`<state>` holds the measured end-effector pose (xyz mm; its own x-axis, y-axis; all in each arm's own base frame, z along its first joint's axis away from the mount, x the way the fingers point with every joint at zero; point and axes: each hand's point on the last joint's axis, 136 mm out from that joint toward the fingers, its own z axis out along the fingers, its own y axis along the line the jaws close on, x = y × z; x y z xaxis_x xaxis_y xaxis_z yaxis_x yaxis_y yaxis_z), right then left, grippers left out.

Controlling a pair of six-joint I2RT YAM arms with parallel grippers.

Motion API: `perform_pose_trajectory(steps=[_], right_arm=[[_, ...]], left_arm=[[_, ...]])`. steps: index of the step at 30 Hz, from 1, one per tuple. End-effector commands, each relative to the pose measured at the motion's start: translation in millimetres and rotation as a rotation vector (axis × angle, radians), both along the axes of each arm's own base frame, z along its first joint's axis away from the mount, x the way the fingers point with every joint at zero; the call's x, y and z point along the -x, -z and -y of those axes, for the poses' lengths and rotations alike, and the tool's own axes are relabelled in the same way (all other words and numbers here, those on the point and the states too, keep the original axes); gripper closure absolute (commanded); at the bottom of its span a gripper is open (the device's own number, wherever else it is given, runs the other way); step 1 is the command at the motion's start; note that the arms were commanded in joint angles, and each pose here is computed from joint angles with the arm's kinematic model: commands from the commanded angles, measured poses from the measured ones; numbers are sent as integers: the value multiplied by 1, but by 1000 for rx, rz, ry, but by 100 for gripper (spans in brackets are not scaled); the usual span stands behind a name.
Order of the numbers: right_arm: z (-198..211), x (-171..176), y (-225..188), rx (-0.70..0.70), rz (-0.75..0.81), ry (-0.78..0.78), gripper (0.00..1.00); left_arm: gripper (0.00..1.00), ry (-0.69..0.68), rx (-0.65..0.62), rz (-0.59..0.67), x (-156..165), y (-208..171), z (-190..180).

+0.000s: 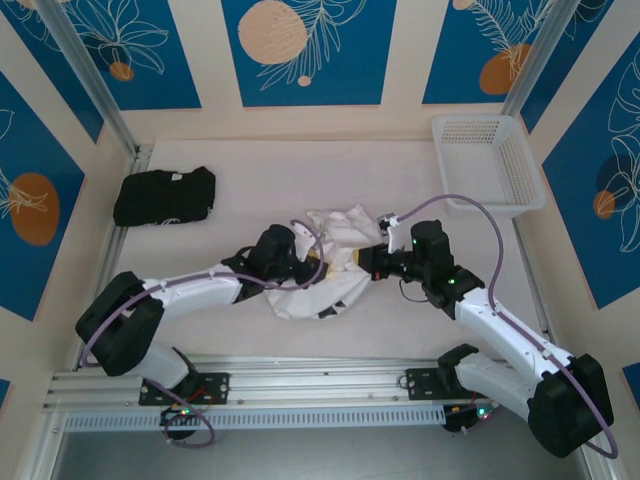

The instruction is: Fold the inside-out t-shirt

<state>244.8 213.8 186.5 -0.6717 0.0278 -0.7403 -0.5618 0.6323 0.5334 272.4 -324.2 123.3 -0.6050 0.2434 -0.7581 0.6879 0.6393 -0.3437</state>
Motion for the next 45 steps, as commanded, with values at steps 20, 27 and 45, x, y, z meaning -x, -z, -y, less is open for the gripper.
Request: perform_pose_trajectory(steps=[20,27,45], right_arm=[[0,11,-48,235,380,-57,59],[-28,21,-45,191,421,-168,43],[-74,22,-60,-244,164,-307,100]], left_arm=[[100,79,366,167,29,-179,-31],[100,91,365,176,30,-185,-31],[72,-469,-141,227,-36,-112,-126]])
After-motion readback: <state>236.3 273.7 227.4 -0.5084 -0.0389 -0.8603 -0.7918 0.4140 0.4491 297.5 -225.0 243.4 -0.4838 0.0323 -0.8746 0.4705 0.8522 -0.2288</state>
